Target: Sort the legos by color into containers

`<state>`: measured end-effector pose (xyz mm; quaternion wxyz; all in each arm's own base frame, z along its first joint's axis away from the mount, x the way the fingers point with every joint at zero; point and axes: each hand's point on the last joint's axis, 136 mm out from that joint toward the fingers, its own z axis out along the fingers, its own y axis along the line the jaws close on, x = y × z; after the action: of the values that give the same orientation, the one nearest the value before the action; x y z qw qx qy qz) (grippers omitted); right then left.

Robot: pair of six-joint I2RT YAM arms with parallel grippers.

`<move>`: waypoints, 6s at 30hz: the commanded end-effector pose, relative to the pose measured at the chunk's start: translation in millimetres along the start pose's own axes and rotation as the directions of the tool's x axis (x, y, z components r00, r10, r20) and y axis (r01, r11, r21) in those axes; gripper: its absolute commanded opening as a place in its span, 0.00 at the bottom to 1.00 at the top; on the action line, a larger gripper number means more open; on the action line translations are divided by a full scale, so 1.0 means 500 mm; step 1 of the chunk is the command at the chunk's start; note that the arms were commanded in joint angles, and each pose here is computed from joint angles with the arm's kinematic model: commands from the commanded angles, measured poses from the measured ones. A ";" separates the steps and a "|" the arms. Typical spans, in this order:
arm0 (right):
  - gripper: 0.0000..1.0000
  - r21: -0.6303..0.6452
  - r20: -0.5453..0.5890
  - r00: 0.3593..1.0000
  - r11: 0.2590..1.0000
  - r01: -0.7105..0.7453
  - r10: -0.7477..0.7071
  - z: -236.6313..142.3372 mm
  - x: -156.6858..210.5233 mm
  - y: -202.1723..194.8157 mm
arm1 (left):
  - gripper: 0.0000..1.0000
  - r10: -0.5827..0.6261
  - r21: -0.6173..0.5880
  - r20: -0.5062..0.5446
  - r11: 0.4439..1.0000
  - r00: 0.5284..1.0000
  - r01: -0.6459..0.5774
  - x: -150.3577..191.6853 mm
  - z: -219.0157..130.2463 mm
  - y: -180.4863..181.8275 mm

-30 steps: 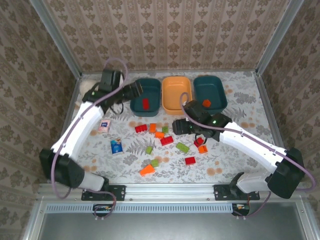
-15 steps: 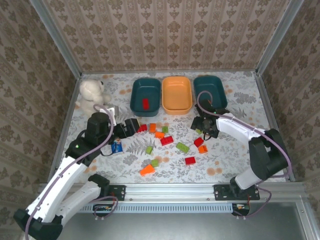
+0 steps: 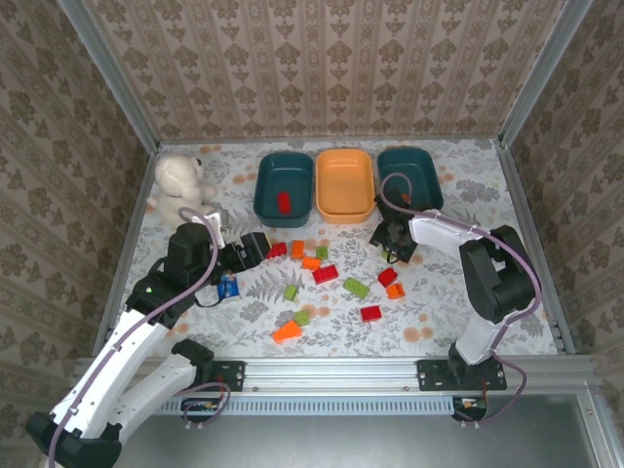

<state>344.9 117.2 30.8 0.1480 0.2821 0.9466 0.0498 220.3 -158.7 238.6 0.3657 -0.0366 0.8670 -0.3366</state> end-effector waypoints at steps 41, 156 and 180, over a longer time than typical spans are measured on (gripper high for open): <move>0.29 -0.113 0.226 0.897 0.904 0.412 -0.380 -0.174 -0.096 0.302 | 0.85 -0.027 -0.045 0.009 0.999 1.000 0.028 -0.097 0.079 -0.053; 0.66 -0.385 0.393 0.748 0.643 0.662 -0.534 -0.407 0.124 0.128 | 0.19 0.457 -0.077 -0.683 0.731 0.570 -0.678 0.075 0.326 0.155; 0.66 -0.452 0.404 0.824 0.696 0.558 -0.399 -0.422 0.048 0.168 | 0.15 0.156 -0.469 -0.554 0.753 0.818 -0.461 -0.205 0.482 0.213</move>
<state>302.8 197.0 229.3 0.3528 -0.0371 0.9079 0.2235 481.5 -190.2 115.2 0.1854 0.1061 0.9769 -0.0074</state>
